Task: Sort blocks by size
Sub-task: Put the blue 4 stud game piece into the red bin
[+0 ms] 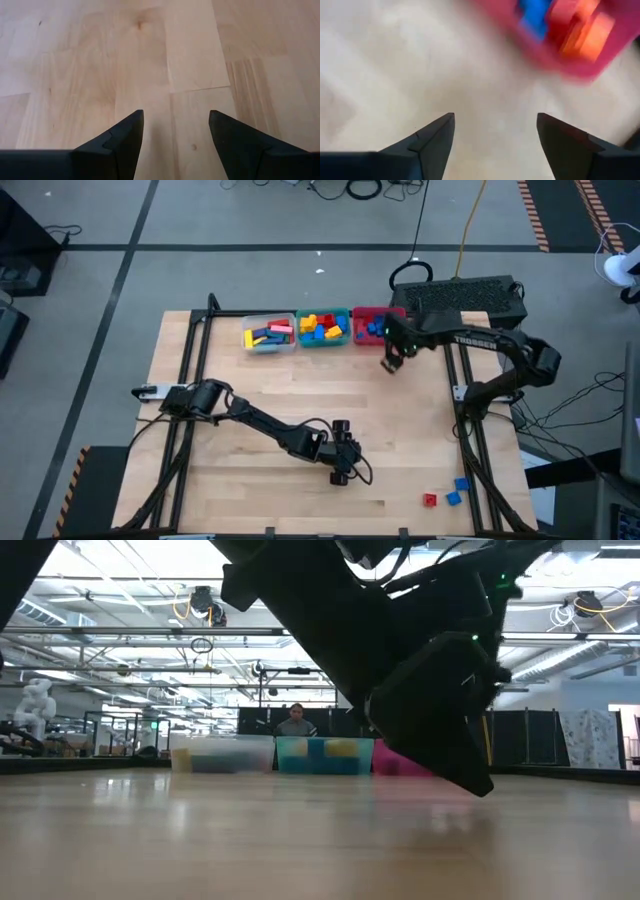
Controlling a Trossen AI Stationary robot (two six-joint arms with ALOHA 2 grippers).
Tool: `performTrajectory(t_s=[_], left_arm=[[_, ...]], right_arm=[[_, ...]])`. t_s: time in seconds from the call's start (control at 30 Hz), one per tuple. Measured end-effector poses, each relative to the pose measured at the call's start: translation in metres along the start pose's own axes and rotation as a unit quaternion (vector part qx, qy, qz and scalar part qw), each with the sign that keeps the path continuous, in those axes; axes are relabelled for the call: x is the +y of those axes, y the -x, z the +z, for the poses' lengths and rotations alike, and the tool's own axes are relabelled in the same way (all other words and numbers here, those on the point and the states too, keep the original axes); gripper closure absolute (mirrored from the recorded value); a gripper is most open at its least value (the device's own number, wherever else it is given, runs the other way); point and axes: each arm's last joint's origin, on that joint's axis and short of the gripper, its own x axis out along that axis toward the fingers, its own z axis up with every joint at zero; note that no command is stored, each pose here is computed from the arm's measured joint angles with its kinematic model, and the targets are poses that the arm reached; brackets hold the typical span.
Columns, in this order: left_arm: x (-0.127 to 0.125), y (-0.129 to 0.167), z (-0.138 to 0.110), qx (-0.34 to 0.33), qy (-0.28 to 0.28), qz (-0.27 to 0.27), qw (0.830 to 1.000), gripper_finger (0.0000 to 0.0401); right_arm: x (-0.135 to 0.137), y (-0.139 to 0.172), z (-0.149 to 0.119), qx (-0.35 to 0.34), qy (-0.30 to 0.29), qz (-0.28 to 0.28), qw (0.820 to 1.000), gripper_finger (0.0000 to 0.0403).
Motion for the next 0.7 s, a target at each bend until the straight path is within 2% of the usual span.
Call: performTrajectory(t_s=[0.23, 0.43, 0.7], left_arm=[[-0.006, 0.002, 0.0, -0.001, -0.004, -0.004, 1.0, 0.0173], [-0.008, 0.002, -0.004, 0.003, -0.009, 0.005, 1.0, 0.0173], [-0.007, -0.001, -0.014, 0.011, 0.001, 0.019, 1.0, 0.0173]], right_arm=[[0.045, 0.018, -0.05, 0.117, 0.06, -0.03, 0.991, 0.0158], [0.082, 0.031, -0.084, 0.127, 0.098, -0.035, 0.986, 0.0161], [0.118, 0.047, -0.131, 0.124, 0.166, -0.019, 0.978, 0.0161]])
